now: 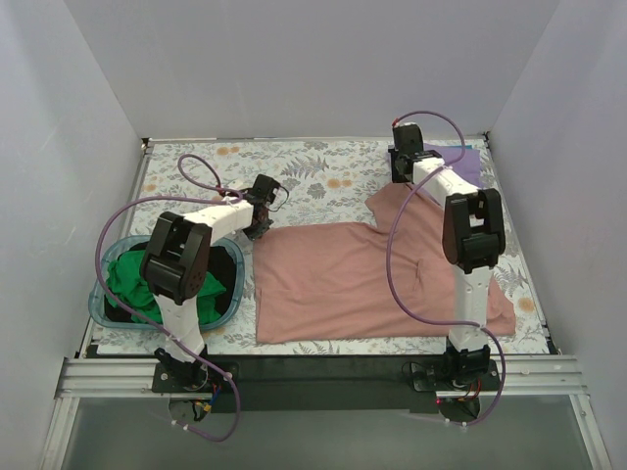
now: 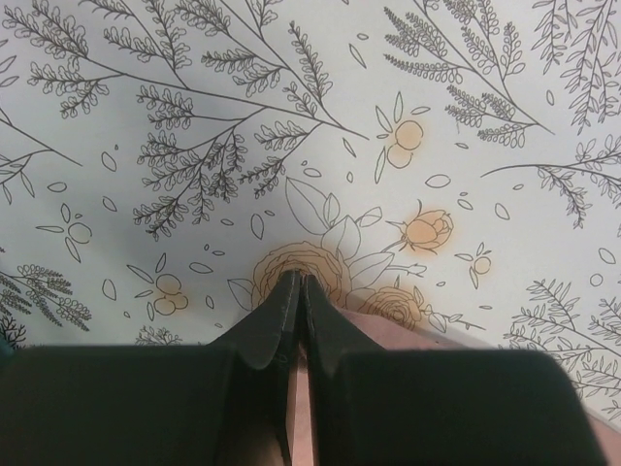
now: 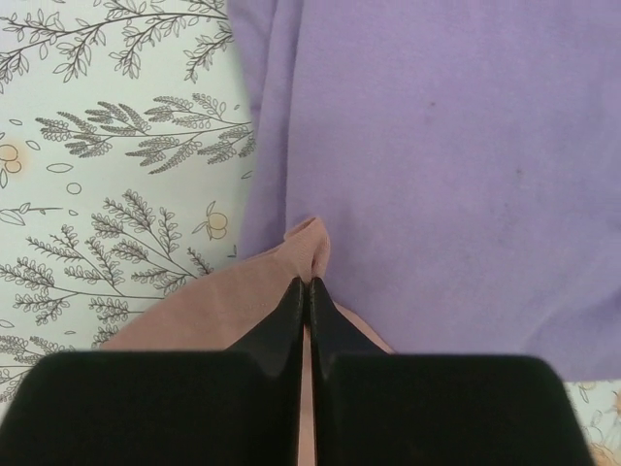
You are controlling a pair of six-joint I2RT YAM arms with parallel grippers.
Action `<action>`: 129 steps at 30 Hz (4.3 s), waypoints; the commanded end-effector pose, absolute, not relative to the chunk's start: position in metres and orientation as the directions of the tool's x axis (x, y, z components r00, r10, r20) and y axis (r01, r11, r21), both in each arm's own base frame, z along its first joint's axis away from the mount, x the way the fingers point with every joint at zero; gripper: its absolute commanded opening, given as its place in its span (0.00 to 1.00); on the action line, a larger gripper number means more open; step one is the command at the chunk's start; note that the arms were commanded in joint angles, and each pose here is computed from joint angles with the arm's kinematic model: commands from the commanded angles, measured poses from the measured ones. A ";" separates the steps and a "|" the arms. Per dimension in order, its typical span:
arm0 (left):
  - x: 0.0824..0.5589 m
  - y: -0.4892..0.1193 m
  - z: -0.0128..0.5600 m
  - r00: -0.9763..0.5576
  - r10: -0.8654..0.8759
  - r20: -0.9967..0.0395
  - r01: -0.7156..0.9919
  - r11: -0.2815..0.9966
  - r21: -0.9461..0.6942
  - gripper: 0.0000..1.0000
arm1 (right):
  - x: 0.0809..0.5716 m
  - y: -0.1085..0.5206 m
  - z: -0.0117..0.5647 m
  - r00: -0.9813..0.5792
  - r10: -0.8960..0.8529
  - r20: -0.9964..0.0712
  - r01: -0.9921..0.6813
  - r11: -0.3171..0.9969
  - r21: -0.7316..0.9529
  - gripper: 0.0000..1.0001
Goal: Fold and stack the t-shirts
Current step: Fold the tshirt
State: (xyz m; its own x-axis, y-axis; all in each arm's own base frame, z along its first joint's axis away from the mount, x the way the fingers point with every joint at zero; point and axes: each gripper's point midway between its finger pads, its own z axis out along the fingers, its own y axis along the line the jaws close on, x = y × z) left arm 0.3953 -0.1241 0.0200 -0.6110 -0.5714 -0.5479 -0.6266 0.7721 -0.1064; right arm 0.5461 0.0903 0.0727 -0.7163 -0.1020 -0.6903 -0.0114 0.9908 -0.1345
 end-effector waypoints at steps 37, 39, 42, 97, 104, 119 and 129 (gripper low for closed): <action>0.307 -0.130 0.070 -0.584 -0.608 -0.538 -0.513 0.790 -0.336 0.00 | 0.301 -0.043 0.154 -0.610 0.142 -0.780 0.401 0.904 -0.149 0.01; 0.304 -0.127 0.072 -0.576 -0.611 -0.543 -0.513 0.788 -0.341 0.00 | 0.286 -0.051 0.149 -0.596 0.207 -0.776 0.456 0.883 -0.114 0.01; 0.296 -0.125 0.066 -0.582 -0.617 -0.530 -0.520 0.783 -0.340 0.00 | 0.260 -0.058 0.138 -0.606 0.274 -0.747 0.504 0.859 -0.093 0.01; 0.268 -0.182 0.022 -0.746 -0.528 -0.406 -0.413 0.845 -0.340 0.83 | 0.310 0.065 0.048 -0.827 0.171 -0.536 0.259 0.962 -0.093 0.29; 0.261 -0.171 0.017 -0.733 -0.540 -0.414 -0.444 0.841 -0.310 0.83 | 0.289 0.060 0.055 -0.807 0.205 -0.554 0.281 0.958 -0.055 0.01; 0.244 -0.161 0.012 -0.728 -0.560 -0.395 -0.467 0.827 -0.312 0.83 | 0.300 0.094 0.081 -0.784 0.175 -0.595 0.144 0.985 0.099 0.09; 0.233 -0.153 0.021 -0.712 -0.575 -0.402 -0.465 0.816 -0.344 0.82 | 0.307 0.093 0.043 -0.859 0.146 -0.491 0.191 0.981 -0.043 0.33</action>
